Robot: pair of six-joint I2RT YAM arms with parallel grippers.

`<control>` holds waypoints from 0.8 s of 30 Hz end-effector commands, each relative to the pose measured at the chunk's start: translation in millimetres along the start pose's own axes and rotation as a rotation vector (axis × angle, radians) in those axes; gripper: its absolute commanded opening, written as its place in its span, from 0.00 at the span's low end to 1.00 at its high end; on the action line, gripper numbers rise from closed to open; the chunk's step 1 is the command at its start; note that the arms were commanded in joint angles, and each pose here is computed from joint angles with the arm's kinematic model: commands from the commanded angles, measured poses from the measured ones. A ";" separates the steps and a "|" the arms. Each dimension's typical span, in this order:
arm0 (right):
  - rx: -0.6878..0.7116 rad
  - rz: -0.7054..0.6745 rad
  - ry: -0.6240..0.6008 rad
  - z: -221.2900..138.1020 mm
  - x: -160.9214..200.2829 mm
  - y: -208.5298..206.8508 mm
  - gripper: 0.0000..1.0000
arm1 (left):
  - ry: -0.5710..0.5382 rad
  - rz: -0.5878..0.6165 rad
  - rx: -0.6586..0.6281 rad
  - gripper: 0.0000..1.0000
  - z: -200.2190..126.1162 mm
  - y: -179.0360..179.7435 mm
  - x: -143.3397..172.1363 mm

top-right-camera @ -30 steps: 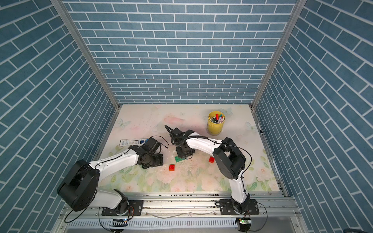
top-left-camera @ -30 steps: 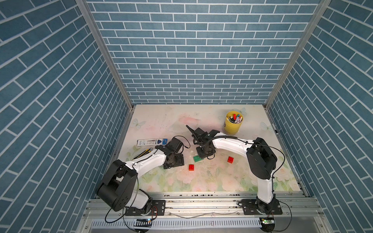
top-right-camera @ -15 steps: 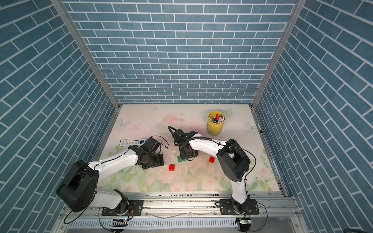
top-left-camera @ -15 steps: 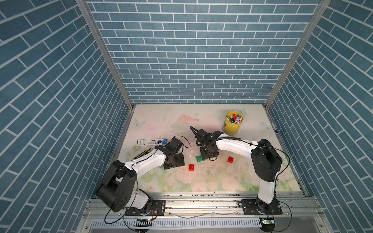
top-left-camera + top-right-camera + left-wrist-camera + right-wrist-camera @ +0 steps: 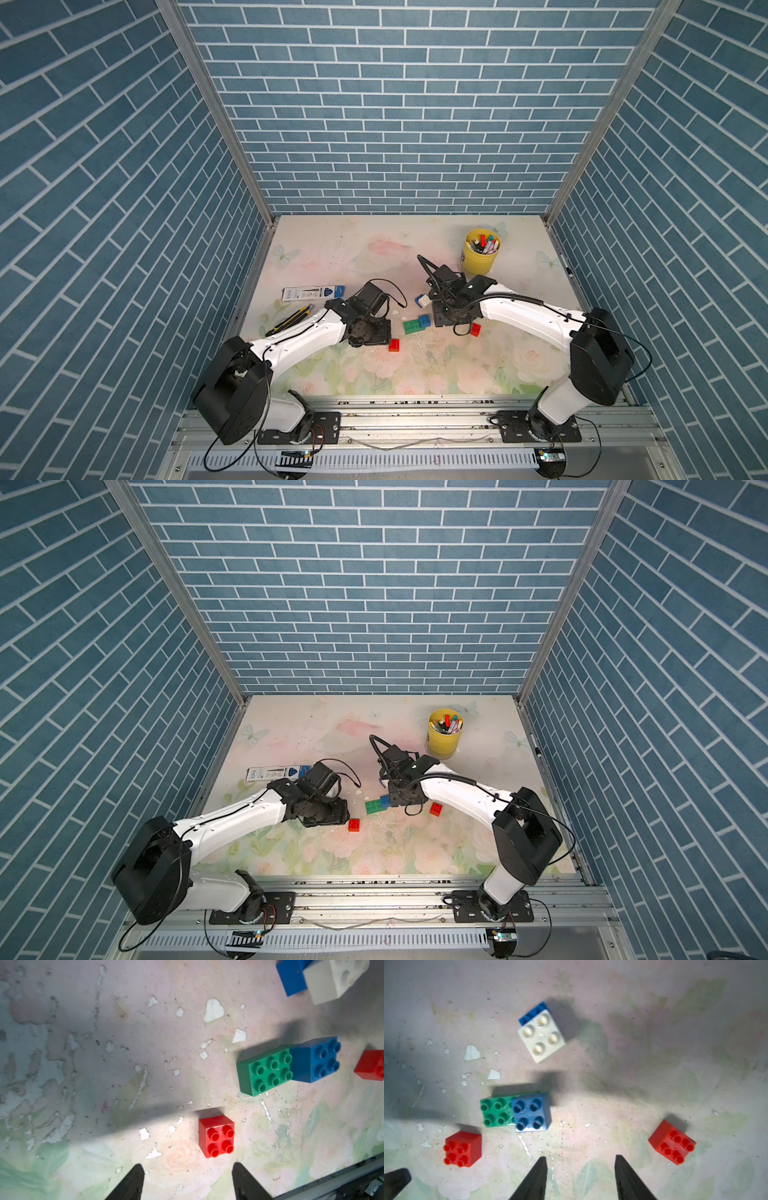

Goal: Assemble the letter y with lego
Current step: Move the lego brick at the center of the board, then pick up the lego brick from the center of the board.

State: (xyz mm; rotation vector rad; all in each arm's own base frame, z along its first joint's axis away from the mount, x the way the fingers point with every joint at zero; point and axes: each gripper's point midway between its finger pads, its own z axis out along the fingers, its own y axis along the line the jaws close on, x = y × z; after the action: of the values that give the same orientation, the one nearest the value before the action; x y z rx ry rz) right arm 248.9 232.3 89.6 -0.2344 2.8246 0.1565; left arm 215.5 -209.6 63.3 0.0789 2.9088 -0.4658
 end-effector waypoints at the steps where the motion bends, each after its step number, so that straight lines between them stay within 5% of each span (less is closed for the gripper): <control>1: 0.030 0.104 -0.042 -2.6 -0.7 -25.0 0.54 | 0.043 0.035 -0.008 0.72 5.2 -12.1 2.7; 15: 0.060 0.147 -0.053 0.1 5.0 -53.9 0.53 | 0.157 0.071 -0.152 0.62 35.1 -18.2 11.6; 24: 0.066 0.145 -0.053 1.9 3.4 -55.4 0.53 | 0.170 0.076 -0.158 0.35 42.9 -17.9 12.5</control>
State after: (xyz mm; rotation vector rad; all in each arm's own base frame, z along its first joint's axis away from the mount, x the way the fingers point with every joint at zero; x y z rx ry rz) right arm 254.6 183.9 81.6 -0.0655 2.8004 0.1216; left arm 207.9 -239.2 25.7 0.1925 3.0872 -0.2552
